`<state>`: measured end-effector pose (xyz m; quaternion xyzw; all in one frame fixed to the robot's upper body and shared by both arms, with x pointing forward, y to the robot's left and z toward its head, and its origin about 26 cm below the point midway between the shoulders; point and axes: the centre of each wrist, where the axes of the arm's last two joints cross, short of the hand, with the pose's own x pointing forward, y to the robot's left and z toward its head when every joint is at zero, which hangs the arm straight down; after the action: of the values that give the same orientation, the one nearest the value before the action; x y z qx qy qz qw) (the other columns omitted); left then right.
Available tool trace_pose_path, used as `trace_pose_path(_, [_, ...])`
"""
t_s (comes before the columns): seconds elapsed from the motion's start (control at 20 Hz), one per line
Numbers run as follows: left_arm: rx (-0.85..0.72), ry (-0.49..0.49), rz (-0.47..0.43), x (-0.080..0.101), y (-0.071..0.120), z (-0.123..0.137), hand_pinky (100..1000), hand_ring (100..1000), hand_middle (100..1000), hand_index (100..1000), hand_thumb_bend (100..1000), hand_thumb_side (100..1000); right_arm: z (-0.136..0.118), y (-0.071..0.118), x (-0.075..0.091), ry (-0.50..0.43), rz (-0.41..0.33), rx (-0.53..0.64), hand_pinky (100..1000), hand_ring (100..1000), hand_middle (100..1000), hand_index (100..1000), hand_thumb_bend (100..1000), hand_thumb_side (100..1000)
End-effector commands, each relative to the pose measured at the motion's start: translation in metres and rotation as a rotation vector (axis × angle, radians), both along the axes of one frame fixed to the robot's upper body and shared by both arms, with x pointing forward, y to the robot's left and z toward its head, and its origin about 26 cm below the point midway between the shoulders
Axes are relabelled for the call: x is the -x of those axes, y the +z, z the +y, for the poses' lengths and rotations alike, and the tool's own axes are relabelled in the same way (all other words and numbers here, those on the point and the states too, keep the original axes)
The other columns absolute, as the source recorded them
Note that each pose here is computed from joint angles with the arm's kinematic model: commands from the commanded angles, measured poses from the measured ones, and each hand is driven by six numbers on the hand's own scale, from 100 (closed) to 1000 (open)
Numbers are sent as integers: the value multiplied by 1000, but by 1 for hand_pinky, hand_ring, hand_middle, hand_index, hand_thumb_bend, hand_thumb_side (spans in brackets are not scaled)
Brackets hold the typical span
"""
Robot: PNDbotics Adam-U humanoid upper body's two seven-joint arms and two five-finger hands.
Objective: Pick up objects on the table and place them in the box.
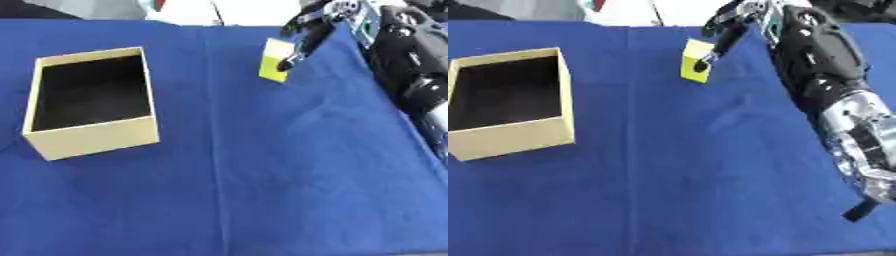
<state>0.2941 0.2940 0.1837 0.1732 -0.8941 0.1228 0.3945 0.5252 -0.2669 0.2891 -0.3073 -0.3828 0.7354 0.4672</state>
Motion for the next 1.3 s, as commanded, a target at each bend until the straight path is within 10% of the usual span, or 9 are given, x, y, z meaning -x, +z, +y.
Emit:
trace_pose_path(0.05, [-16, -12, -27, 1, 8, -1, 886, 752, 656, 622, 245, 864, -1, 19, 2, -9, -46, -12, 972, 1000, 943, 1000, 630, 693])
trace_pose_path(1.3, [-20, -22, -26, 1, 7, -4, 889, 759, 662, 620, 226, 882, 2, 11, -2, -83, -93, -13, 946, 994, 911, 983, 541, 687])
